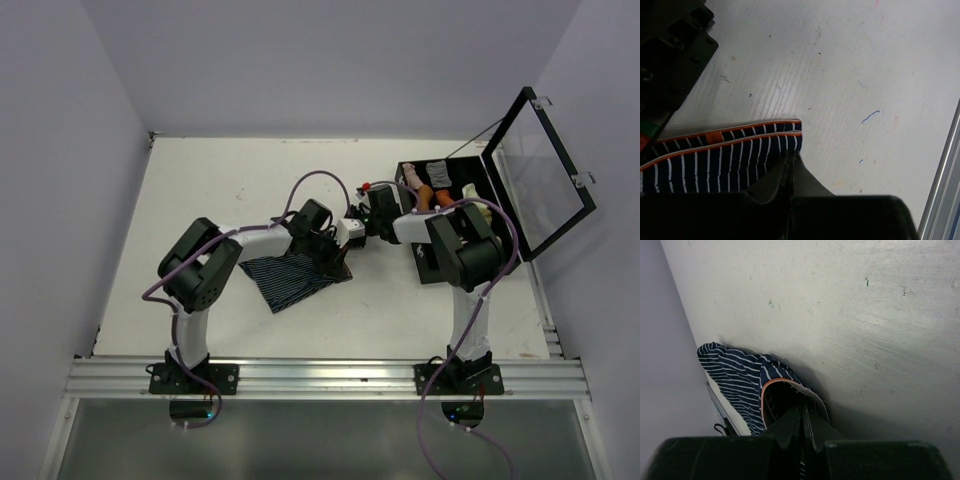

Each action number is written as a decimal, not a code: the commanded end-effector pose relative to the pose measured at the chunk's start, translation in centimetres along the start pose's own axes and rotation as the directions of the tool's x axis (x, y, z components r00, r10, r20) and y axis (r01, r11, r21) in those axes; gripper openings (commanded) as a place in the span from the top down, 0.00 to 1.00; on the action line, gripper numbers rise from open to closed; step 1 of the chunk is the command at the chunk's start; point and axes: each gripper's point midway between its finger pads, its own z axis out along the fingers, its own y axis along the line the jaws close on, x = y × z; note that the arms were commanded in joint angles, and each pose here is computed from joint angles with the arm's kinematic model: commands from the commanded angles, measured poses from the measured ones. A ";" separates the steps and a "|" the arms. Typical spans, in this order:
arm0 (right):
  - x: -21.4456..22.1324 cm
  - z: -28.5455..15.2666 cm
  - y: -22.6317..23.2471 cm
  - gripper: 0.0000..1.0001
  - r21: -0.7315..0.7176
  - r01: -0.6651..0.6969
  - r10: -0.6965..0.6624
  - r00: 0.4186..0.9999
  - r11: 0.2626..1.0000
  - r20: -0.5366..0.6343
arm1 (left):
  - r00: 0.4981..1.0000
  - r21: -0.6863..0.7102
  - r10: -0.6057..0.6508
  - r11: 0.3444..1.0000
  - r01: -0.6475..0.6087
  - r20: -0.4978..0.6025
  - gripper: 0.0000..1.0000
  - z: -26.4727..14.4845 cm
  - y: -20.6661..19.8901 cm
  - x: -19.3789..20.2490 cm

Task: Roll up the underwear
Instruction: Fold the underwear

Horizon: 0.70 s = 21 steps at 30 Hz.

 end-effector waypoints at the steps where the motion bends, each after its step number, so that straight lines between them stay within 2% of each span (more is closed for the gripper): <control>1: -0.1 0.2 -0.7 0.95 0.020 -0.012 0.012 1.000 1.000 0.000 | 1.000 -0.028 0.010 1.000 -0.010 0.010 1.00 1.0 1.0 -0.6; 8: -1.4 -1.0 1.5 0.92 0.020 0.072 -0.072 0.997 0.997 0.007 | 0.999 -0.050 -0.043 0.998 0.041 -0.034 1.00 1.7 1.8 1.6; 10: -1.8 -1.8 1.1 0.93 0.094 0.112 -0.112 0.994 0.989 -0.008 | 0.998 -0.054 -0.051 0.997 0.048 -0.038 0.99 1.6 1.8 1.8; 11: -1.0 -2.3 0.2 0.93 0.147 0.100 -0.093 0.994 0.984 -0.053 | 0.998 -0.053 -0.054 0.997 0.052 -0.043 0.99 1.6 1.8 2.1; 12: -1.7 -3.3 0.5 0.94 0.198 0.155 -0.145 0.987 0.968 -0.068 | 0.997 -0.051 -0.066 0.997 0.064 -0.045 0.98 1.4 1.7 2.5; 16: -2.8 -4.4 1.9 0.94 0.203 0.219 -0.211 0.976 0.954 -0.057 | 0.997 -0.046 -0.071 0.997 0.069 -0.037 0.94 1.1 1.6 2.6; 19: -3.3 -5.3 3.1 0.93 0.196 0.267 -0.260 0.964 0.944 -0.061 | 0.998 -0.040 -0.061 0.997 0.060 -0.020 0.82 0.5 1.3 2.2; 21: -3.4 -5.8 3.8 0.93 0.168 0.302 -0.294 0.953 0.938 -0.072 | 0.999 -0.032 -0.048 0.998 0.048 0.007 0.71 0.0 1.2 1.4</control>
